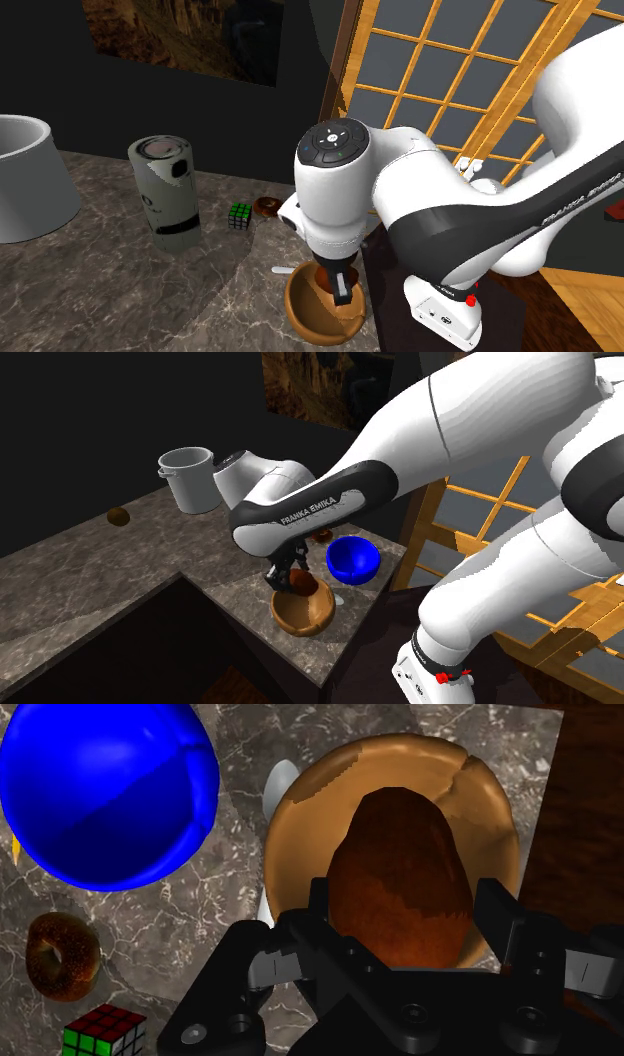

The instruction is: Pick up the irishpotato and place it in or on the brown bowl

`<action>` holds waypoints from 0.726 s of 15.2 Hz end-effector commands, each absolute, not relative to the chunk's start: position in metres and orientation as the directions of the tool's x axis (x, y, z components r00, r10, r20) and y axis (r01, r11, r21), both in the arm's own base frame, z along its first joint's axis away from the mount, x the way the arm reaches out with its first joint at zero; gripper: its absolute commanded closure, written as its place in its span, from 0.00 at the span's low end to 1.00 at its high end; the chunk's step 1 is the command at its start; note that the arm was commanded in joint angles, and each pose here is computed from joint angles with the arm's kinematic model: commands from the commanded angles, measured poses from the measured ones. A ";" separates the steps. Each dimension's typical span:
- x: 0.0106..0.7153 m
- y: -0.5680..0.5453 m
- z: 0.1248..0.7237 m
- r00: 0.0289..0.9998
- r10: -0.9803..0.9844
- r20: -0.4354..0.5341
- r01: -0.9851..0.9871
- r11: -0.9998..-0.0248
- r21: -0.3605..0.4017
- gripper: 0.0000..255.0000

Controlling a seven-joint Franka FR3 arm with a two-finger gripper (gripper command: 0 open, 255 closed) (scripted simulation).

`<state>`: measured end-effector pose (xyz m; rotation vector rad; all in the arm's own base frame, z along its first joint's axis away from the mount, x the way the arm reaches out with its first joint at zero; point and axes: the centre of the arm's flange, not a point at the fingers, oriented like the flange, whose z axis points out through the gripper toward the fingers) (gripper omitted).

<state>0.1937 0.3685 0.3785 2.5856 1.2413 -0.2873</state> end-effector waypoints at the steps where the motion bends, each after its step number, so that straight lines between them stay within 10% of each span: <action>1: 0.193 0.369 0.367 0.616 0.734 -0.286 0.785 -0.602 0.145 1.00; 11: 0.193 0.369 0.330 0.616 0.734 -0.286 0.785 -0.602 0.145 1.00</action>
